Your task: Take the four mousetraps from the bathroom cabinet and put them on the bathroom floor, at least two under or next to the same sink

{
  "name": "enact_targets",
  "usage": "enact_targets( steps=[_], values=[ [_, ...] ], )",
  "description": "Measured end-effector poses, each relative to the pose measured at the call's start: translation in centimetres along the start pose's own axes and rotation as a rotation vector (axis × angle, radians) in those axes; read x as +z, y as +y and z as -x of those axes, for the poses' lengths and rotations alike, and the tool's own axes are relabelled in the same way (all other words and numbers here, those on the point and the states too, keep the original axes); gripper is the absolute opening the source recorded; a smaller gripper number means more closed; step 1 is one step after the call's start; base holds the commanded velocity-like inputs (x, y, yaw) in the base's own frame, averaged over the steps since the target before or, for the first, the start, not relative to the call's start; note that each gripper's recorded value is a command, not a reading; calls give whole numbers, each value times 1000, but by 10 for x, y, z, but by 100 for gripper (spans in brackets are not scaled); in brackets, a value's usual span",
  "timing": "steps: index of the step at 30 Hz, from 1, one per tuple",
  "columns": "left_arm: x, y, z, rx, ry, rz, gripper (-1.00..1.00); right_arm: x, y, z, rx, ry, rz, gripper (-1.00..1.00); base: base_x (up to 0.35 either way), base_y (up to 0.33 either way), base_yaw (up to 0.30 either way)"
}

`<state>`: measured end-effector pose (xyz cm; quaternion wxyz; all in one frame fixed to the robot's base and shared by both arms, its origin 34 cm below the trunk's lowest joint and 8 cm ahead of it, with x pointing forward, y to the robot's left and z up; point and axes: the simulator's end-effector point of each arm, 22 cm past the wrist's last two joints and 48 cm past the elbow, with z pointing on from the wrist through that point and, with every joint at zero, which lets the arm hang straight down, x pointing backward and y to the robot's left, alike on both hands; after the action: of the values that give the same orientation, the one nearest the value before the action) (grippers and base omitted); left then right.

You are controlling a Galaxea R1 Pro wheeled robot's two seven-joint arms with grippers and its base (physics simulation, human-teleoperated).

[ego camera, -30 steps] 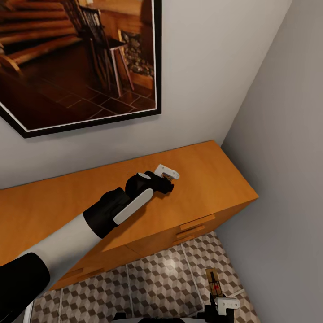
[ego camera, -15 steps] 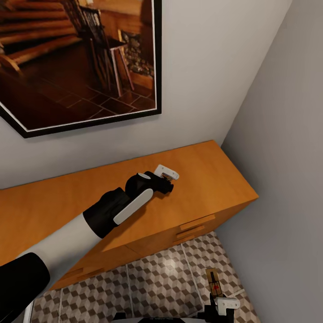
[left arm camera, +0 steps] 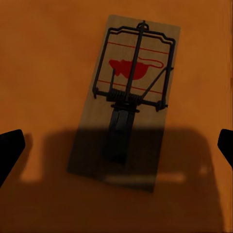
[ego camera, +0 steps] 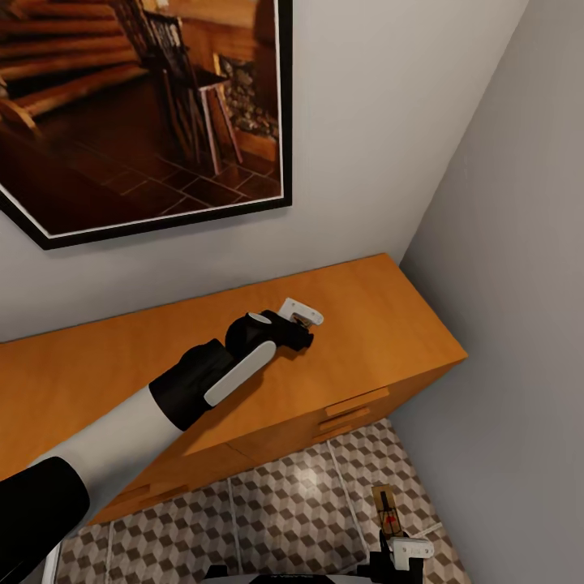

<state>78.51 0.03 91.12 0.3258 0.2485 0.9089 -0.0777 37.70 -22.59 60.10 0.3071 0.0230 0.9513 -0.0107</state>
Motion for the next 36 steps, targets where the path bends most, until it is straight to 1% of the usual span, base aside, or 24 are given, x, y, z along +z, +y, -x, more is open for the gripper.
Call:
enact_targets(
  steps=[4, 9, 36],
  values=[
    [0, -5, 0, 0, 1, -25, 100, 0, 0, 0, 0, 0, 0, -100, 0, 0, 0],
    [1, -6, -1, 0, 2, -33, 100, 0, 0, 0, 0, 0, 0, -100, 0, 0, 0],
    [4, -3, -7, -4, 16, -30, 100, 0, 0, 0, 0, 0, 0, -100, 0, 0, 0]
  ],
)
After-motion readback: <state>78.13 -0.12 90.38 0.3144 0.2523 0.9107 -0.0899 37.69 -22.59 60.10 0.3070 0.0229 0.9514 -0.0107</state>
